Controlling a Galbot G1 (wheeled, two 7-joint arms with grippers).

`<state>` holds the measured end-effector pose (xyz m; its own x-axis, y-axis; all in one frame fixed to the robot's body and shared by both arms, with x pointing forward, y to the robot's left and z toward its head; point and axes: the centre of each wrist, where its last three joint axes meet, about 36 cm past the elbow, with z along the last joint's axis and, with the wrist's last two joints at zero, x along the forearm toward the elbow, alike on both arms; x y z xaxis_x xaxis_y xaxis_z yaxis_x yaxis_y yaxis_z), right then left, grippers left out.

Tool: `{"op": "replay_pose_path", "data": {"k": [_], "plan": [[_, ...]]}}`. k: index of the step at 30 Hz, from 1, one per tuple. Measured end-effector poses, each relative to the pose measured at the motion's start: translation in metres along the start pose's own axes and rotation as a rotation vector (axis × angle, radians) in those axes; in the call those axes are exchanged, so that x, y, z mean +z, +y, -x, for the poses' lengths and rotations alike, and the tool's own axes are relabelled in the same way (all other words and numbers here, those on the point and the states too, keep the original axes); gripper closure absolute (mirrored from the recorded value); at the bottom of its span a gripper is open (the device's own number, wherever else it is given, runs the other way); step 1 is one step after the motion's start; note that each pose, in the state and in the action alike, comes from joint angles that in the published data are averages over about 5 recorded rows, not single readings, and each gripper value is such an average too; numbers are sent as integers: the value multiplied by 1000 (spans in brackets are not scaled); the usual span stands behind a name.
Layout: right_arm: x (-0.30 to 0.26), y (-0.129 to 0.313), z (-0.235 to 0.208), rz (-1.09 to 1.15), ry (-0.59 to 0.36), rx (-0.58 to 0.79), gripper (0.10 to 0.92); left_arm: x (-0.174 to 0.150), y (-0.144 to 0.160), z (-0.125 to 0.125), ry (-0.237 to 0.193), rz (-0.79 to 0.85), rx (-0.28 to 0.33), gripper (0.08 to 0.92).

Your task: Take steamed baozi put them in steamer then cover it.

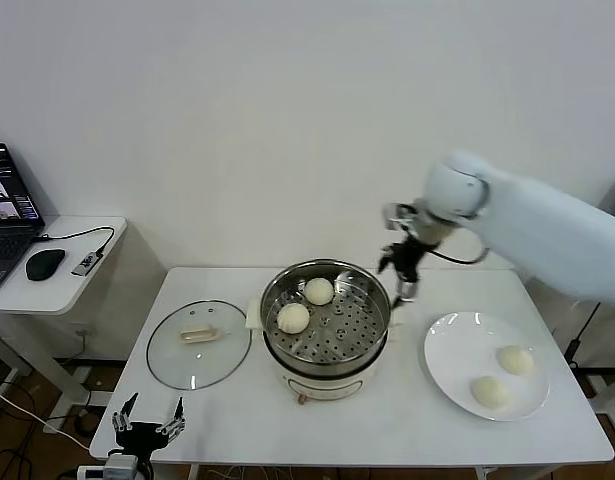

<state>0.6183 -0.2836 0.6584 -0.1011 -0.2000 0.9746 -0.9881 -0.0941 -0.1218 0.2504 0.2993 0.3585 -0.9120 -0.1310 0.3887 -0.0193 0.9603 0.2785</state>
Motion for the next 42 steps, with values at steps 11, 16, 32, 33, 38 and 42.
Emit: {"op": "replay_pose_path", "data": {"k": [11,16,32,33,38,42], "plan": [[85,52,50,82,91,-37,200,6,-2,-6,22,19,2,177],[111,68,76,106,137,-65,200,8,-3,-6,29,24,2,177],[151,87,129,123,244,-128,200,12,-5,-4,44,33,1,177],[152,87,131,124,246,-131,200,12,-4,-4,44,34,1,177],[156,89,142,131,251,-139,200,12,-5,-3,45,35,2,177],[156,88,149,135,251,-140,200,13,-6,-2,48,36,3,177]]}}
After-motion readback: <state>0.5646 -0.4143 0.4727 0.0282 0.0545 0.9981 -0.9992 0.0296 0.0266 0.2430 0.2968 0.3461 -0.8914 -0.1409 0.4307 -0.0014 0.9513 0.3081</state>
